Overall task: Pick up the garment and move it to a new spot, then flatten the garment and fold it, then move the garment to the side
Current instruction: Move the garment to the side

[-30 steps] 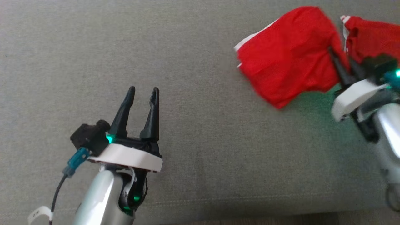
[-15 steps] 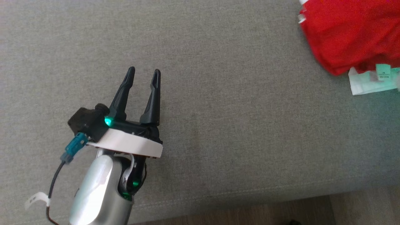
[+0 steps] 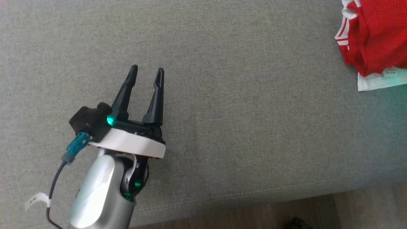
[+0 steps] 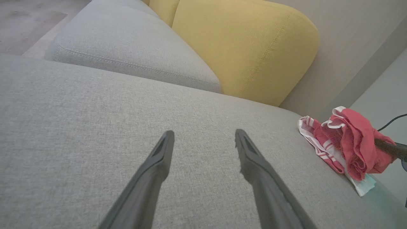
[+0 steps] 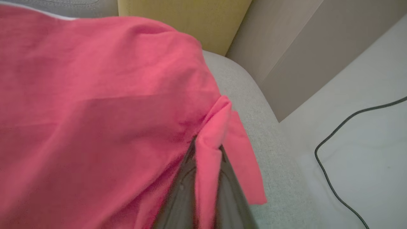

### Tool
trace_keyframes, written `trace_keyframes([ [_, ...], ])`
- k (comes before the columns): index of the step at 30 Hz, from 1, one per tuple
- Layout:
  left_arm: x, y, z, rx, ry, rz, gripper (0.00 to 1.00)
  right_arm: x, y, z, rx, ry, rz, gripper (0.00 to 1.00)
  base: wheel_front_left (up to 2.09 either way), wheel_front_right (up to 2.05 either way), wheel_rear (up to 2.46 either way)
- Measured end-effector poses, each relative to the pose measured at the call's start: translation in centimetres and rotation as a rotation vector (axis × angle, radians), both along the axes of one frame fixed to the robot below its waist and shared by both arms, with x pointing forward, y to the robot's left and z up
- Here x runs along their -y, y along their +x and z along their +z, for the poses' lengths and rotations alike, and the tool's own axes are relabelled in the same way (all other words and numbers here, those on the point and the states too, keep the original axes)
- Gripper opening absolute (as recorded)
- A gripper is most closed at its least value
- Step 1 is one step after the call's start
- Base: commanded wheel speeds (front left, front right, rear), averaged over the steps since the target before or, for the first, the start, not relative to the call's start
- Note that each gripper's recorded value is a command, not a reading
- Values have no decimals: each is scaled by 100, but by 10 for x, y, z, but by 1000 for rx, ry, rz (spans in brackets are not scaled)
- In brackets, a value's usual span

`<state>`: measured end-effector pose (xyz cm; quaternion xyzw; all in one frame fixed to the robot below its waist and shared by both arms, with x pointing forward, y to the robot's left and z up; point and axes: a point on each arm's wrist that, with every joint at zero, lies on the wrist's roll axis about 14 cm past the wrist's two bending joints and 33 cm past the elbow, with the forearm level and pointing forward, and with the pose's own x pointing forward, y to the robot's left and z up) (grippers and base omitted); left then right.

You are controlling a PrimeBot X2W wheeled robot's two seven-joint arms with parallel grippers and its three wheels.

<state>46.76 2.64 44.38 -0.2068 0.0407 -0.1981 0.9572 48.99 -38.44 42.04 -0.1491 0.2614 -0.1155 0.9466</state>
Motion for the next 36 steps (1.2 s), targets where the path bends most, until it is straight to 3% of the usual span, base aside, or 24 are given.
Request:
trace_keyframes([
  [1, 0, 0, 0, 0, 0, 0, 100, 0, 0, 0, 0, 0, 0, 35, 0, 0, 0],
  [2, 0, 1, 0, 0, 0, 0, 100, 0, 0, -1, -2, 5, -4, 100, 0, 0, 0],
  [9, -1, 1, 10, 24, 6, 0, 100, -2, 0, 7, 30, 41, -41, 100, 0, 0, 0],
  [15, -7, -4, 32, 74, 8, 16, 100, -18, 15, 52, 163, 22, 7, 100, 0, 0, 0],
  [24, -30, -27, 56, 106, 16, 84, 100, -86, 21, 117, 411, 66, 167, 100, 0, 0, 0],
  [31, -55, -40, 76, 151, 27, 157, 100, -155, -2, 115, 501, 192, 297, 100, 0, 0, 0],
  [36, -67, -53, 74, 139, 42, 197, 100, -183, -18, 122, 599, 275, 327, 100, 0, 0, 0],
])
